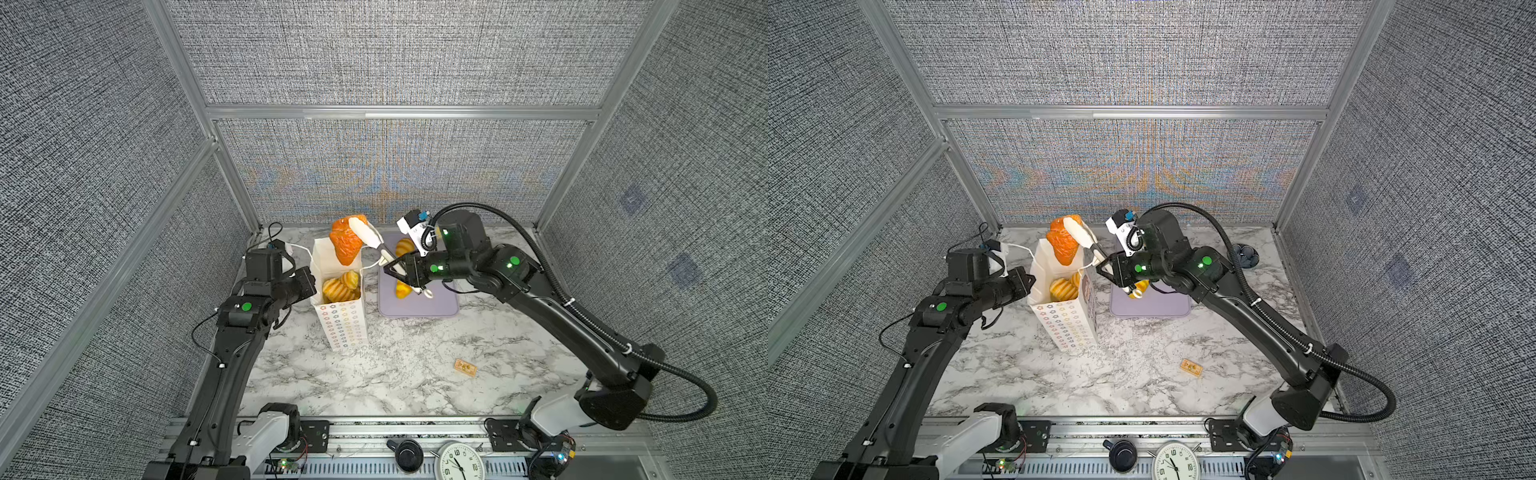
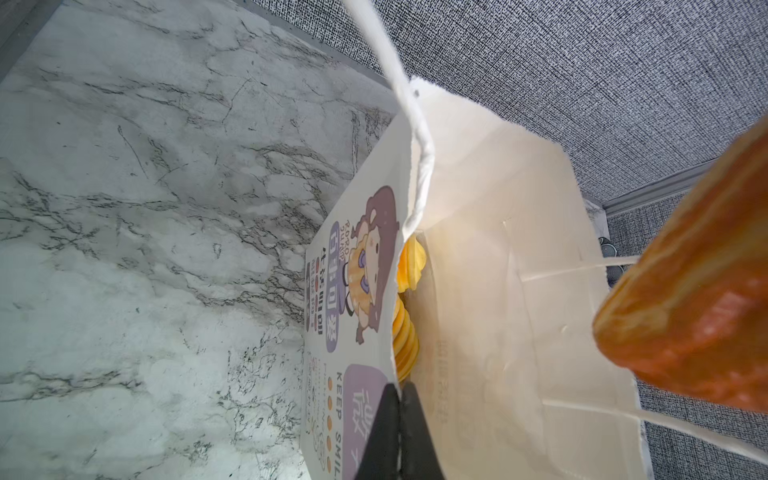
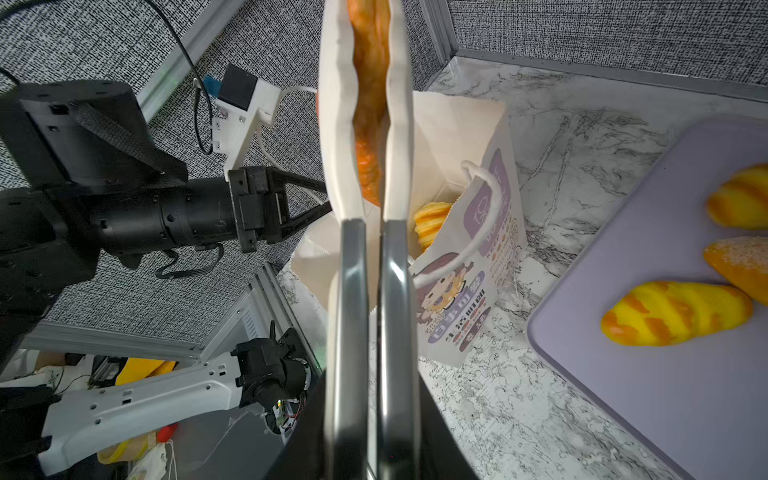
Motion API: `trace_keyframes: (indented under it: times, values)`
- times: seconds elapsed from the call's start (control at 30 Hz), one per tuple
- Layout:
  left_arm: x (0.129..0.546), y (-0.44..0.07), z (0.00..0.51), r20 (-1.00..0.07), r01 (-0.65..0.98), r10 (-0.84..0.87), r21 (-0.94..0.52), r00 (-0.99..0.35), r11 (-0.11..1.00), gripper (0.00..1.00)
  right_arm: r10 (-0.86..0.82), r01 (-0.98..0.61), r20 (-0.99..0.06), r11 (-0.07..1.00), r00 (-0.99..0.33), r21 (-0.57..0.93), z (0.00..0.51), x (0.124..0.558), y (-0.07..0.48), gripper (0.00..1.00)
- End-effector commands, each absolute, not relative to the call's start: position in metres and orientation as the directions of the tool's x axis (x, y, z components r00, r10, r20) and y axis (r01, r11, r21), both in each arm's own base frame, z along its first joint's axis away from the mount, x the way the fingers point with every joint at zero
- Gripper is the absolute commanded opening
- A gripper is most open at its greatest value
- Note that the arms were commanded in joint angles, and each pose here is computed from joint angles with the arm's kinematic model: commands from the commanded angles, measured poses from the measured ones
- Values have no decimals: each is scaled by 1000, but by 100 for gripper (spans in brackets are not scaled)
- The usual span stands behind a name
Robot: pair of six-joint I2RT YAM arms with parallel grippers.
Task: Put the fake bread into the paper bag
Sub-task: 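Swing the tongs with the orange bread over the bag held by the left gripper, then lower the orange bread into the bag and open the tongs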
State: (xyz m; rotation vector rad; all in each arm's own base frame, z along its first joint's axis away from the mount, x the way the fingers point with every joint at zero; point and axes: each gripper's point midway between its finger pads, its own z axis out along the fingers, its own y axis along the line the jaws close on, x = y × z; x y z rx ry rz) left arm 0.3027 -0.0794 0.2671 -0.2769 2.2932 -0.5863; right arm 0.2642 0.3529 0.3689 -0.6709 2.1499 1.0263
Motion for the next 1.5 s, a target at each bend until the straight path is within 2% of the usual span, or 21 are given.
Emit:
trace_keyframes:
  times: [0.0,0.77,1.0,1.3,1.47]
  values:
    - [305,-81,272,-620,-10,-364,-498,-695,867,2,-190,-701,-760,568,-621,431,370,265,355,24]
    - [306,-82,270,-616,-12,-365,-499,-698,866,2,-298,-703,-709,601,-639,380,335,258,361,29]
    - [304,-81,271,-618,-12,-365,-499,-696,867,1,-297,-704,-711,601,-637,380,336,258,362,33]
    - [304,-81,271,-618,-12,-366,-500,-696,866,1,-289,-703,-718,603,-633,378,340,258,360,45]
    - [304,-81,271,-618,-13,-367,-499,-695,866,1,-284,-705,-722,599,-631,380,344,256,360,47]
